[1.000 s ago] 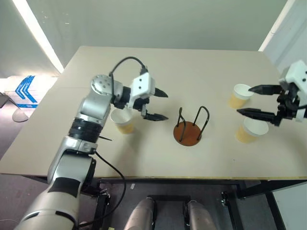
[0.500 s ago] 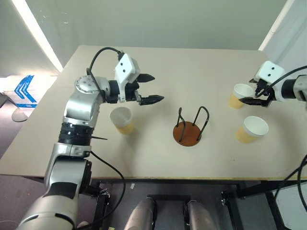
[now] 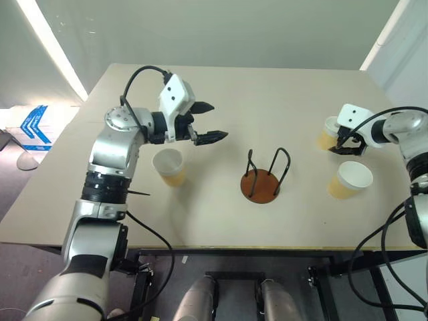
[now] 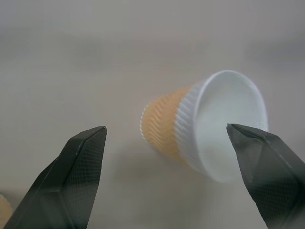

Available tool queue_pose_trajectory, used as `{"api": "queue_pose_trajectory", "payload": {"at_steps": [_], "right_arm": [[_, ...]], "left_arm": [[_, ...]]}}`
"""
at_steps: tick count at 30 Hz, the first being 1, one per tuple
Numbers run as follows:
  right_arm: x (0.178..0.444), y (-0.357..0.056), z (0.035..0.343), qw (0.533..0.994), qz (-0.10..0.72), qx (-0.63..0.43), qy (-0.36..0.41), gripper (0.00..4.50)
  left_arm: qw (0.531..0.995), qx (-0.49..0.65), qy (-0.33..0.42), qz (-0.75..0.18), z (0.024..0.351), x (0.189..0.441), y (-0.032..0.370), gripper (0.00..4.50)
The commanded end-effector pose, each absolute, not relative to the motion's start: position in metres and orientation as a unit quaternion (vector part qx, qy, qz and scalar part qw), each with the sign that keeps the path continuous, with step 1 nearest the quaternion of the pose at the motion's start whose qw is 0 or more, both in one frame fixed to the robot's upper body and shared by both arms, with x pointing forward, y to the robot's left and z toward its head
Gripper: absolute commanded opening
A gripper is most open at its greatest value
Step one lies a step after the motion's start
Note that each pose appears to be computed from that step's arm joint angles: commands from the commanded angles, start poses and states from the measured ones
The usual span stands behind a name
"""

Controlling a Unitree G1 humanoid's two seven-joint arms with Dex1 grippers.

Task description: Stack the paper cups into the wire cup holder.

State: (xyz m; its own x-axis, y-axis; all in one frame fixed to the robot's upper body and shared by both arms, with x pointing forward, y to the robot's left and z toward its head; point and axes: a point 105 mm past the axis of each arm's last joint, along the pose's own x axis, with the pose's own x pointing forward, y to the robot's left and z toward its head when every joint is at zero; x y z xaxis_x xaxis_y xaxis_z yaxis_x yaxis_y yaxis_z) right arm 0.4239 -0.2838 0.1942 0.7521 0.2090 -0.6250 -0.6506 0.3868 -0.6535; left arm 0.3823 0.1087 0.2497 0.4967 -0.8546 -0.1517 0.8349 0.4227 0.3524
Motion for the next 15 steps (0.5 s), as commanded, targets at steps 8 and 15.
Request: {"api": "queue_pose_trajectory", "payload": {"at_steps": [8,15], "right_arm": [[0.433,-0.285,0.2,0.802,0.231,-0.506,0.216,1.67],[0.429,-0.279,0.216,0.811,0.264,-0.487,0.188,0.05]], "left_arm": [[0.844,0.217,-0.046,-0.489,0.263,0.379,0.113,4.5],[0.843,0.217,-0.04,-0.49,0.26,0.379,0.116,4.5]]}}
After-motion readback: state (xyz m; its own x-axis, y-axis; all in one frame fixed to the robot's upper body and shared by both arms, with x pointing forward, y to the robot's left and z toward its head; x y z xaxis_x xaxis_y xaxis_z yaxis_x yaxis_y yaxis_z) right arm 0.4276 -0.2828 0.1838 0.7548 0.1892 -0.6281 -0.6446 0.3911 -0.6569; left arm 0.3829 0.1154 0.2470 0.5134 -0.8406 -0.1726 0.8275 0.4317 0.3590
